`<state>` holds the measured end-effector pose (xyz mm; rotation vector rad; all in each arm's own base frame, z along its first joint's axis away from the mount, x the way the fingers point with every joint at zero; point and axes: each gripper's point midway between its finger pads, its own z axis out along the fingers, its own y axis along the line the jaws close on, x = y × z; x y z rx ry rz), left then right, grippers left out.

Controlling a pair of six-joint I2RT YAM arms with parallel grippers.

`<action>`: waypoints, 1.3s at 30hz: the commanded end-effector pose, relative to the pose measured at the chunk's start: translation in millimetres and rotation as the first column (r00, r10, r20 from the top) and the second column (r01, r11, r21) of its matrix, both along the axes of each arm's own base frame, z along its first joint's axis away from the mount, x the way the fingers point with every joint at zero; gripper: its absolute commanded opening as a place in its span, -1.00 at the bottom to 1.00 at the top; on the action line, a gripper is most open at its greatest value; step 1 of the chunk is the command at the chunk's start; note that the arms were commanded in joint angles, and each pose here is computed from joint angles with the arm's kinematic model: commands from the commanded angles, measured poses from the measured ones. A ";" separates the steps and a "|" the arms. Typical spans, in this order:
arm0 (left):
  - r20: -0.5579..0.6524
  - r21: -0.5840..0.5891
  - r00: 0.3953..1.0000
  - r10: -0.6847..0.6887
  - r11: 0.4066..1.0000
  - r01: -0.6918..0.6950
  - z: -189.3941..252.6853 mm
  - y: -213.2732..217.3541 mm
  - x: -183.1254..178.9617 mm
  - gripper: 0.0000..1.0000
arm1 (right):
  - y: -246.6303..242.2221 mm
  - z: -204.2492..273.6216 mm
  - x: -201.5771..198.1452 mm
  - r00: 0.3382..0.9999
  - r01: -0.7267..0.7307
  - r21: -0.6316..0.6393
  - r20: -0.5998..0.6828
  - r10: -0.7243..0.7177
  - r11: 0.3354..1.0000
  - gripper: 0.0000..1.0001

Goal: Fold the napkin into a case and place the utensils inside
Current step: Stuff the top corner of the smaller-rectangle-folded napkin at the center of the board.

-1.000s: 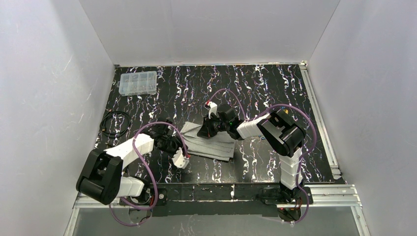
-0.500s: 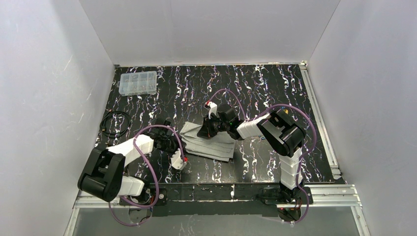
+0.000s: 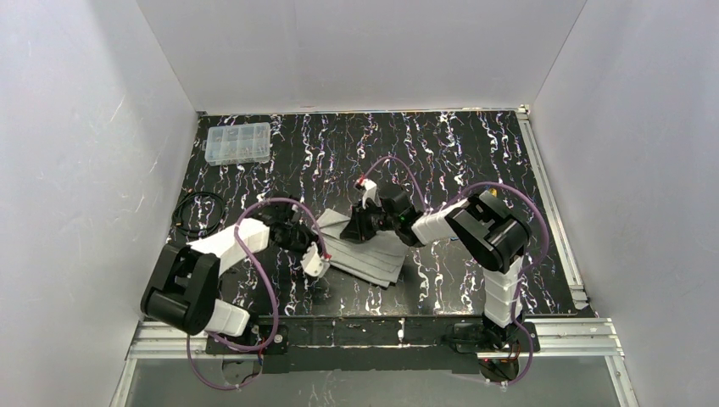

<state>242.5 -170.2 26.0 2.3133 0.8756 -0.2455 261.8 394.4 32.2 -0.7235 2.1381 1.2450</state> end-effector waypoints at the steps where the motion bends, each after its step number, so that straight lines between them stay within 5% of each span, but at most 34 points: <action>1: -0.201 0.030 0.975 0.093 0.996 -0.089 11.5 -5.9 -8.7 -1.00 | -5.7 22.4 -14.9 0.993 -0.033 0.078 0.112 0.024 0.996 -0.37; 10: -0.371 0.130 0.914 0.165 0.984 -0.124 12.8 0.1 -25.6 -1.00 | -18.1 71.3 -12.2 0.944 -0.023 0.151 0.330 -0.029 0.988 0.20; 11: -0.381 0.140 0.909 0.168 0.983 -0.123 12.3 1.1 -27.5 -1.00 | -20.1 74.0 -13.8 0.937 -0.023 0.146 0.347 -0.030 0.989 0.34; 12: -0.388 0.149 0.906 0.168 0.982 -0.118 11.1 2.8 -29.9 -1.00 | -22.1 76.0 -14.1 0.931 -0.018 0.136 0.364 -0.033 0.991 0.84; 13: -0.384 0.154 0.909 0.161 0.982 -0.109 9.6 4.4 -31.0 -1.00 | -24.9 77.2 -13.4 0.926 -0.006 0.120 0.375 -0.039 0.993 0.96; 21: -0.292 0.167 0.953 0.084 0.985 -0.036 -4.7 13.4 -31.9 -0.67 | -43.8 84.6 -4.5 0.891 0.099 0.044 0.441 -0.108 0.994 0.97; 28: -0.222 0.178 0.975 0.028 0.984 0.013 -17.1 19.3 -31.9 -0.55 | -28.7 73.0 11.4 0.944 0.146 -0.035 0.302 -0.129 0.989 0.97; 39: -0.185 0.222 0.979 -0.084 0.967 0.125 -30.7 32.2 -44.3 -0.35 | -46.4 105.5 19.1 0.862 0.178 -0.021 0.485 -0.146 0.984 0.97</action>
